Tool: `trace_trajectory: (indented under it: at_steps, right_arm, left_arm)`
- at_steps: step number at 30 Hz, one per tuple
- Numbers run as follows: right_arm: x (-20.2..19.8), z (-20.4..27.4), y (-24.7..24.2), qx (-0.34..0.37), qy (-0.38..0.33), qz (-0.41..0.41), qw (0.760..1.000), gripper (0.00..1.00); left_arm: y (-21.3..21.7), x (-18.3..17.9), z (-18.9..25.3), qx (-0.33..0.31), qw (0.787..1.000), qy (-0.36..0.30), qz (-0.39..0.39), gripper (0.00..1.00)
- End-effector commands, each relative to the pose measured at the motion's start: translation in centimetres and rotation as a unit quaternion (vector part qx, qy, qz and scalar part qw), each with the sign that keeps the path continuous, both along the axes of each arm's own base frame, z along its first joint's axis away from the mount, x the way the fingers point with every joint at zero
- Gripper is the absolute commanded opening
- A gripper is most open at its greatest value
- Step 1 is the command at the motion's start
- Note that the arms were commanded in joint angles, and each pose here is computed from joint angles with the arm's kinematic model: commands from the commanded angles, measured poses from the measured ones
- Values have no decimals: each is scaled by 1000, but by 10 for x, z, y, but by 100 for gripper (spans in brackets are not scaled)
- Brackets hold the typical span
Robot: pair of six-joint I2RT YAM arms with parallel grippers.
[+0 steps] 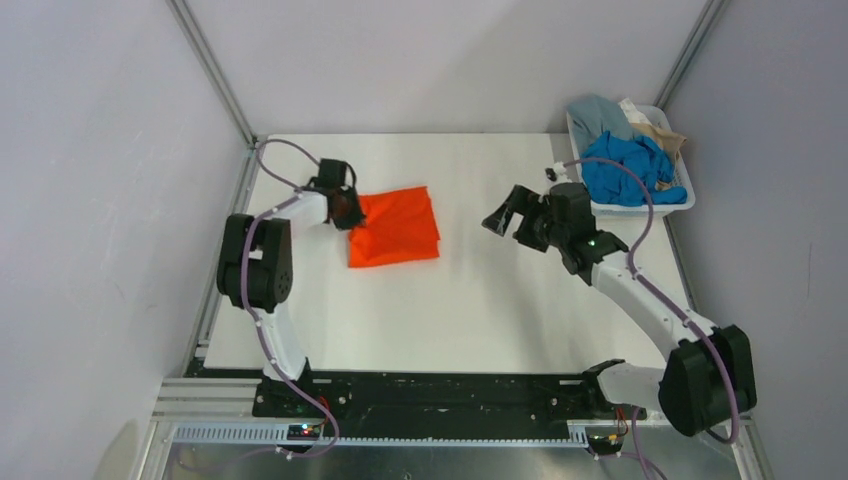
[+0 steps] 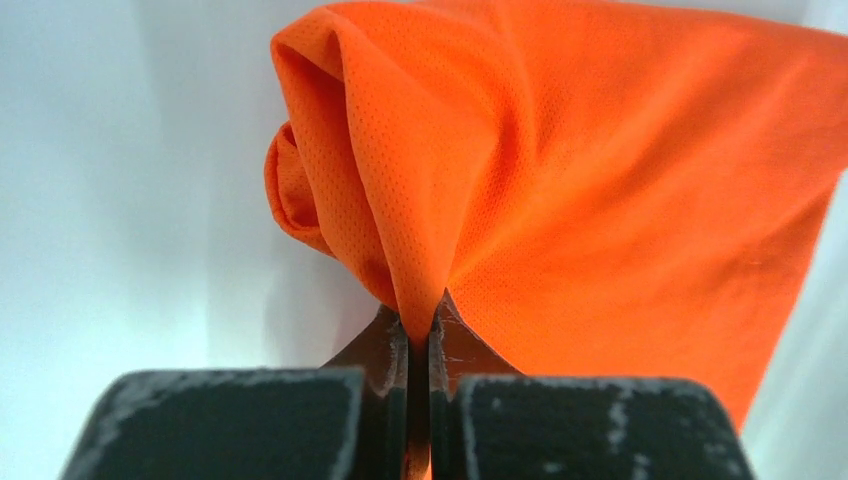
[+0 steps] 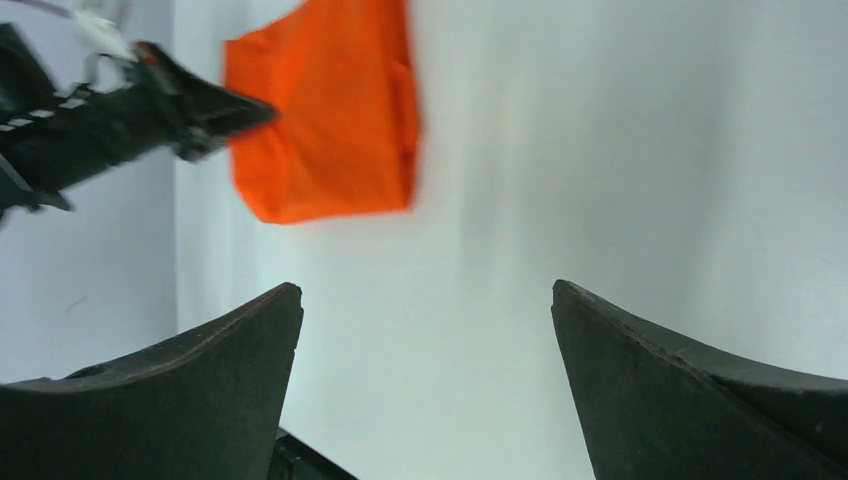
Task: Fold and stack the t-shirts
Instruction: Put the neatly folded tshirt into the corner of the board with the left arm
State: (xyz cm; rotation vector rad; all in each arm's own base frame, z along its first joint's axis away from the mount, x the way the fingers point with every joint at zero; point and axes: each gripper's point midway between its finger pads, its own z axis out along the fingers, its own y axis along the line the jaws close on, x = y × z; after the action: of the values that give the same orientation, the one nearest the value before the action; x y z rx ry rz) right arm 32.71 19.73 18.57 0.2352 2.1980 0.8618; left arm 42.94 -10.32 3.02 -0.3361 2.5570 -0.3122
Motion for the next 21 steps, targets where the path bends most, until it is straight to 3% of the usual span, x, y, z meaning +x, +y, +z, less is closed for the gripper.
trace_trajectory:
  at_steps: [1,9,14,15,16,21]
  right_arm:
    - [-10,-15,-42,-55,2,-61,997,99]
    - [-27,-8,-72,-49,-2,-103,993,99]
    - [-46,10,-100,-71,-29,-154,985,99]
    - [-51,20,-105,-69,-45,-163,983,99]
    - [-54,20,-112,-78,-47,-179,980,99]
    - [-77,44,-139,-83,-90,-232,965,99]
  left_arm:
    - [37,35,38,3,999,-20,-26,0]
    - [117,95,77,138,983,-51,-107,0]
    - [169,126,62,150,980,-52,-122,0]
    - [180,141,84,153,978,-78,-118,0]
    - [182,141,69,145,979,-59,-129,1]
    - [209,154,81,205,966,-68,-139,5]
